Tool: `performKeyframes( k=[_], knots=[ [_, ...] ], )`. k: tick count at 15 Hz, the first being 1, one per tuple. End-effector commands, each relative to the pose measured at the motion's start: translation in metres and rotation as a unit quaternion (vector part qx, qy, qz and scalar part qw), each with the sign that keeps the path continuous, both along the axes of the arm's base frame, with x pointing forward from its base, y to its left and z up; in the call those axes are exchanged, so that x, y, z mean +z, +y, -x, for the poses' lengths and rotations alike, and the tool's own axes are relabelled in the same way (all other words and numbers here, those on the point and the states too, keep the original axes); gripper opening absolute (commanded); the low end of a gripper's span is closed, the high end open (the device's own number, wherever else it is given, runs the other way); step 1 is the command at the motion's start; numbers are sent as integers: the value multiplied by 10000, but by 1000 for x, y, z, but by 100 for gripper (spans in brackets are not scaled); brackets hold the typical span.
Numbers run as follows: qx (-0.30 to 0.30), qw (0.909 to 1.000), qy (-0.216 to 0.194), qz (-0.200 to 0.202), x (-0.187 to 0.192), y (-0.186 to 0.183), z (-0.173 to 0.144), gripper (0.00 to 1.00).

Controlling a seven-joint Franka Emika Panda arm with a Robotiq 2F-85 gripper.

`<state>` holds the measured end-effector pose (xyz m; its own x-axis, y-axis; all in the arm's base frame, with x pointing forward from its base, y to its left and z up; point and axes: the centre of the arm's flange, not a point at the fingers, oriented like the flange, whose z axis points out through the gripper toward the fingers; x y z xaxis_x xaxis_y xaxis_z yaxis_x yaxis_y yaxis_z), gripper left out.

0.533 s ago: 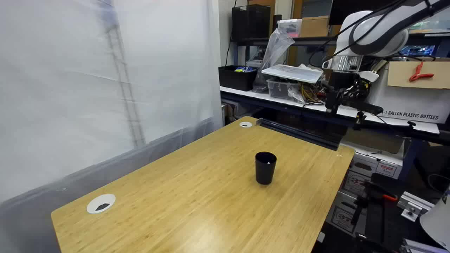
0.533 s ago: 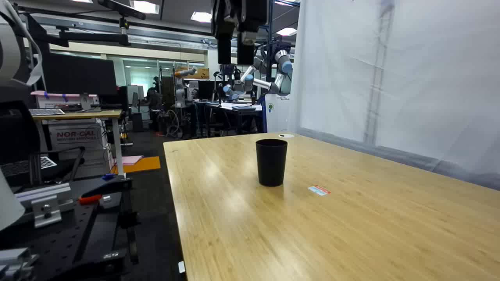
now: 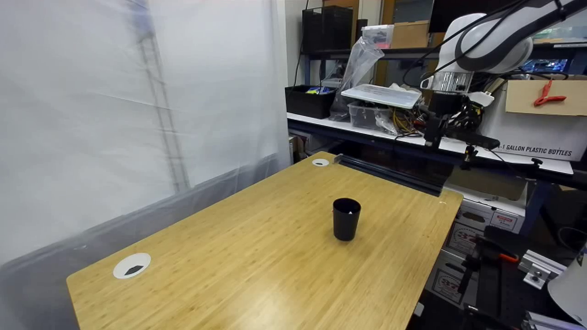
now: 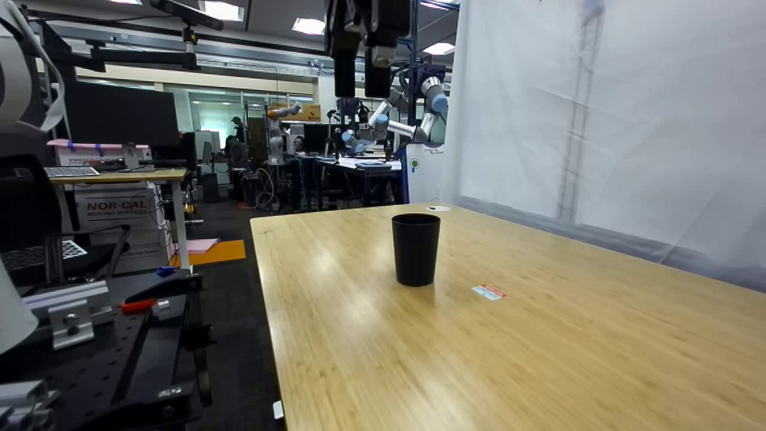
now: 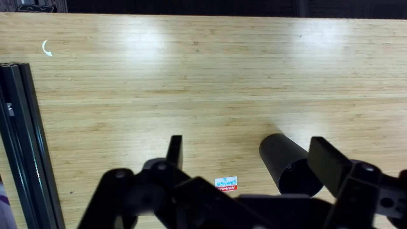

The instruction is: Take the marker out of the black cup and place it on the table

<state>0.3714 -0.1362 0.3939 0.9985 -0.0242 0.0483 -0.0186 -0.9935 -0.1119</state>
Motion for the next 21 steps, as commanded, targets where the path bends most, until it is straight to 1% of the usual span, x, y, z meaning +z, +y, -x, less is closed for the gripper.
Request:
performKeyframes(
  k=[1, 14, 17, 19, 21],
  knots=[
    [0, 10000, 0, 0, 0, 0, 0, 100],
    [0, 10000, 0, 0, 0, 0, 0, 100],
    [194, 9998, -18, 36, 11, -1, -18, 100],
    [373, 9991, -28, 194, 26, 2, -39, 100],
    [639, 9970, -20, 440, 35, 10, -61, 100]
  ],
)
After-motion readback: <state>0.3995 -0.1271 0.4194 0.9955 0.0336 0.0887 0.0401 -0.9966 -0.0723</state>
